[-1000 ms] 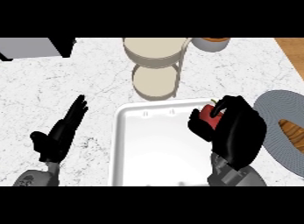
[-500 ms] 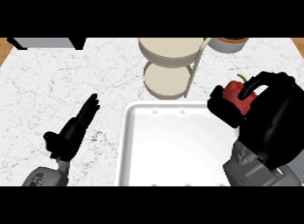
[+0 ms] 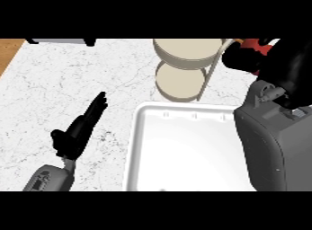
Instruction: Pick the bell pepper from the tray and place it in the tiered basket
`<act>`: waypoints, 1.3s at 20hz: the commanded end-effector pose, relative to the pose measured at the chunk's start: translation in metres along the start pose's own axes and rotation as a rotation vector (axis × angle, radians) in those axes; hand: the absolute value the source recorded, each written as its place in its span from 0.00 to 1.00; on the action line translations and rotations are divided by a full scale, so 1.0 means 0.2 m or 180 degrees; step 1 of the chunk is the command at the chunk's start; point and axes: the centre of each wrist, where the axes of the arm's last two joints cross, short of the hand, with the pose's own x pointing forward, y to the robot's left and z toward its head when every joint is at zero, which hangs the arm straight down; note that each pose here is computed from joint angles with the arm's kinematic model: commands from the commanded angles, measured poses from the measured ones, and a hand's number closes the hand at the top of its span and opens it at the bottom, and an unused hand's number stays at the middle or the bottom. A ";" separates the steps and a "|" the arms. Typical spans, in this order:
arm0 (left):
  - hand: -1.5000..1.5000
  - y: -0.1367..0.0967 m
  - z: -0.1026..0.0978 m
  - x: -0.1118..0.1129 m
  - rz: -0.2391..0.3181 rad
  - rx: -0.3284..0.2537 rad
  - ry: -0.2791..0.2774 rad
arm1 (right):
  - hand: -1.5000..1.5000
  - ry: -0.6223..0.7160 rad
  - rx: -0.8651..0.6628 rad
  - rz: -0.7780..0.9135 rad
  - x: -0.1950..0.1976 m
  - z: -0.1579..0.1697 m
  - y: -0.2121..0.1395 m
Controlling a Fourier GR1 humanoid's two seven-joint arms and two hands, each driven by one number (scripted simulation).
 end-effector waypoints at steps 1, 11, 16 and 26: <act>0.50 -0.03 -0.03 0.01 0.0008 -0.0040 0.0032 | 1.00 0.0840 0.0192 0.0116 0.20 -0.10 0.00; 0.50 -0.03 -0.04 0.02 -0.0004 -0.0086 -0.0005 | 1.00 0.0930 0.0478 0.0121 0.30 -0.28 0.33; 0.50 -0.01 -0.09 0.05 0.0028 -0.0117 -0.0080 | 1.00 0.0953 0.0608 -0.0112 0.42 -0.30 0.35; 0.50 0.00 -0.04 0.02 -0.0008 -0.0121 -0.0056 | 1.00 0.1770 0.0999 -0.0951 0.37 -0.44 0.39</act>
